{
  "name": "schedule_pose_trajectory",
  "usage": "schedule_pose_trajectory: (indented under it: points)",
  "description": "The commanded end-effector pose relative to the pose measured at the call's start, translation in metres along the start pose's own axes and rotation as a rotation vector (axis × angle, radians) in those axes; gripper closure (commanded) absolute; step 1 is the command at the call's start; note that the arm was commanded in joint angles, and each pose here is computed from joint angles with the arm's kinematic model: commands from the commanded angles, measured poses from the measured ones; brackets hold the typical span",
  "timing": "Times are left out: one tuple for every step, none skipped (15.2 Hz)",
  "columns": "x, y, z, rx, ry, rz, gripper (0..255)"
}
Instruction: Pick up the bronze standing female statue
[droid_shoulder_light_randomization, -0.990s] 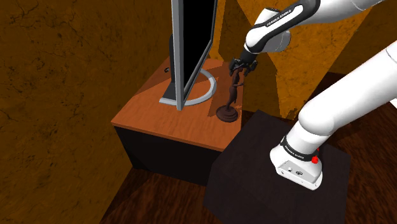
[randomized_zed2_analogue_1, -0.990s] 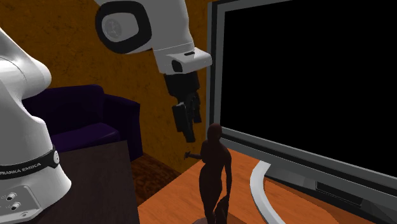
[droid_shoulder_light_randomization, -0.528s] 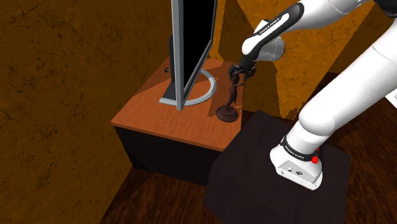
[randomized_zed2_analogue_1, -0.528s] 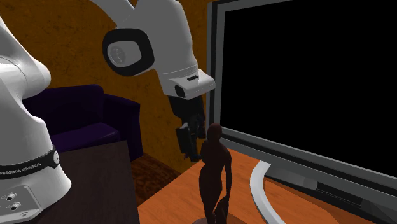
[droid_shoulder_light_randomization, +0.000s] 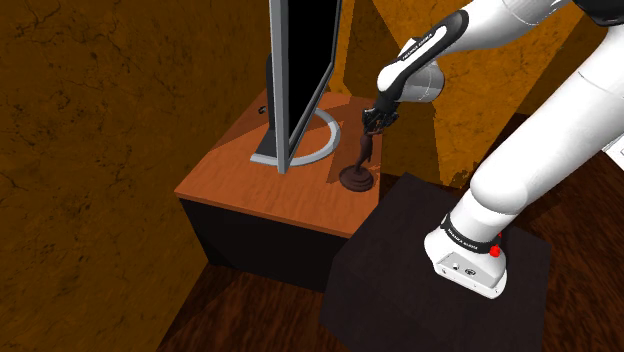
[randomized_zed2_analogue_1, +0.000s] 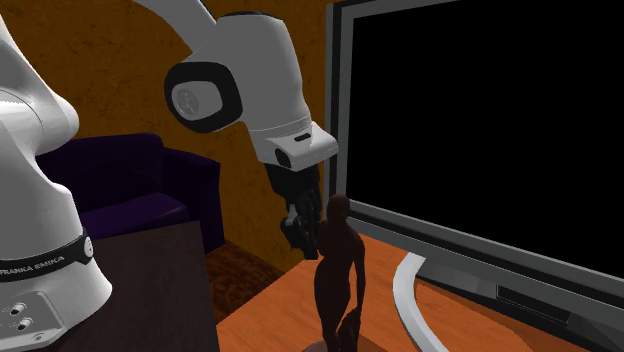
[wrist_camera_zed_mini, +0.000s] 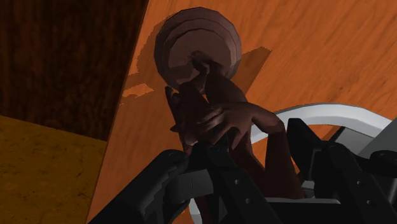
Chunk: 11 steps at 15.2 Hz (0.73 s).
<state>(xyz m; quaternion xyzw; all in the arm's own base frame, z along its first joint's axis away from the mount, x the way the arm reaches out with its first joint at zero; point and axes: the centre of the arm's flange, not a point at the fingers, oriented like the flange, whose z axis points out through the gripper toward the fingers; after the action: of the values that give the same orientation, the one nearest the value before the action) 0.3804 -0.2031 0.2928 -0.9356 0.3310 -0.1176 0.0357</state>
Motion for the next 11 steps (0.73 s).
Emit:
schedule_pose_trajectory:
  points:
    - [0.0, 0.001, 0.001, -0.001, -0.001, 0.001, 255]
    - [0.0, 0.001, 0.001, -0.001, -0.001, 0.001, 255]
    - [0.0, 0.001, 0.001, -0.001, -0.001, 0.001, 255]
    - [0.0, 0.0, 0.0, -0.001, -0.001, 0.001, 255]
    - [0.0, 0.0, 0.0, -0.001, -0.001, 0.001, 255]
    - [0.0, 0.0, 0.001, -0.001, -0.001, 0.001, 255]
    - [0.001, 0.0, -0.004, -0.001, -0.001, 0.001, 255]
    - [0.002, -0.001, -0.01, -0.001, -0.001, 0.001, 255]
    - [0.003, -0.002, -0.015, -0.001, -0.001, 0.001, 255]
    - [0.004, -0.003, -0.02, -0.001, -0.001, 0.001, 255]
    - [0.005, -0.003, -0.025, -0.001, -0.001, 0.001, 255]
